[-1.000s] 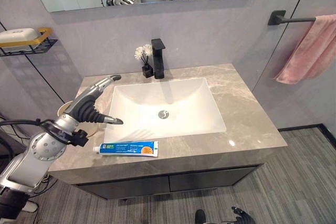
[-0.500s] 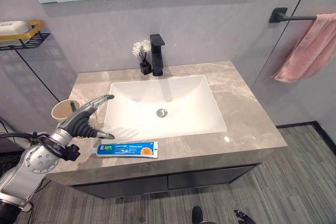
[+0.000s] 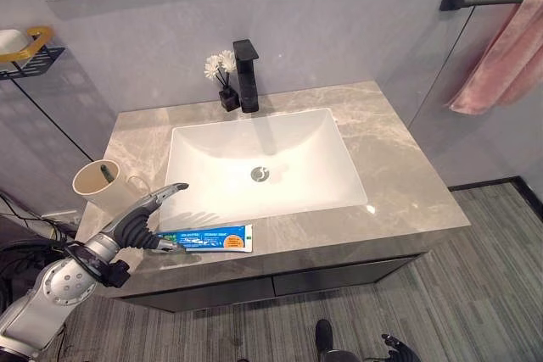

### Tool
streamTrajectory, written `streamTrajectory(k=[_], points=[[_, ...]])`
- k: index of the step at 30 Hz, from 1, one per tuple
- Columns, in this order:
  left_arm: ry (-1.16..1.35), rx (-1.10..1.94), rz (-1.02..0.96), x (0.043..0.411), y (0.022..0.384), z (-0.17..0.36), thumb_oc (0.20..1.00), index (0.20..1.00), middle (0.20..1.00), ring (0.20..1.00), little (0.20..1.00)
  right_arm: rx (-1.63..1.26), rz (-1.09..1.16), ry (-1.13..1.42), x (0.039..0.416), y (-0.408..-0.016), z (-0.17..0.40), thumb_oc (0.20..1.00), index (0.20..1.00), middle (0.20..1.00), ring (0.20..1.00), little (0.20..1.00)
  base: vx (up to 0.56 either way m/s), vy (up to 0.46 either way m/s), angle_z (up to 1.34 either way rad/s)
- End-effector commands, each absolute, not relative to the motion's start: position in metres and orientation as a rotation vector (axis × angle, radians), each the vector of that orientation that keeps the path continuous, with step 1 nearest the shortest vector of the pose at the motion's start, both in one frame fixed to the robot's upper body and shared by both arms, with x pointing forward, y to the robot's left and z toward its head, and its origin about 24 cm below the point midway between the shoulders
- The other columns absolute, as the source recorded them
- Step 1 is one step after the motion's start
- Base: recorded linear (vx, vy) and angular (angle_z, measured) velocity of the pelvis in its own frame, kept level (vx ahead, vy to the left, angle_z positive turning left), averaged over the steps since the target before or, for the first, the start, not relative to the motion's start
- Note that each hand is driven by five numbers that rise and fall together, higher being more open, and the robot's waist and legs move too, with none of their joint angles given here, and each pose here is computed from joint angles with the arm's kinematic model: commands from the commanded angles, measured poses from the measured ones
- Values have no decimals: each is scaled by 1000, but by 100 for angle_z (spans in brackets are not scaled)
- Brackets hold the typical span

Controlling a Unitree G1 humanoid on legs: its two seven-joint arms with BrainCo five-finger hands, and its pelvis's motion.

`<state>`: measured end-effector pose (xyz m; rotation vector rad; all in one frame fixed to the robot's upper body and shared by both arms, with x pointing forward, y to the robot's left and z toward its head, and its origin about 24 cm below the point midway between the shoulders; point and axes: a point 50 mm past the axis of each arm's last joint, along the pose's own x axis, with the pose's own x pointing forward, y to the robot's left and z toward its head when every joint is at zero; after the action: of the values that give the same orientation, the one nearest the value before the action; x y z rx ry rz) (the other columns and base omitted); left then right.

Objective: Put brush and paste in cup on sink, flatten towel.

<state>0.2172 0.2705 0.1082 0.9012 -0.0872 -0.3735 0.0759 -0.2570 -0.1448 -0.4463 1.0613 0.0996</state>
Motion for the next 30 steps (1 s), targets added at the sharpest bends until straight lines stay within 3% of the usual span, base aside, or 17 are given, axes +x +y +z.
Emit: streamTrajectory(k=[1, 28, 29, 30], points=[[-202, 901, -347, 226, 268, 133, 1000, 1000, 1000, 1000, 1000, -486, 155, 982, 98, -252, -140, 1000, 1000, 1000, 1000, 1000, 0, 0, 0], [-2, 1027, -383, 205, 282, 90, 1000, 1000, 1000, 1000, 1000, -541, 156, 923, 103, -257, -132, 1000, 1000, 1000, 1000, 1000, 17, -4, 3], [2, 1024, -385, 205, 282, 88, 887, 887, 887, 887, 887, -541, 157, 927, 102, -257, -133, 1000, 1000, 1000, 1000, 1000, 0, 0, 0], [4, 1021, -386, 205, 281, 87, 840, 840, 840, 840, 840, -541, 157, 931, 102, -257, -133, 1000, 1000, 1000, 1000, 1000, 0, 0, 0]])
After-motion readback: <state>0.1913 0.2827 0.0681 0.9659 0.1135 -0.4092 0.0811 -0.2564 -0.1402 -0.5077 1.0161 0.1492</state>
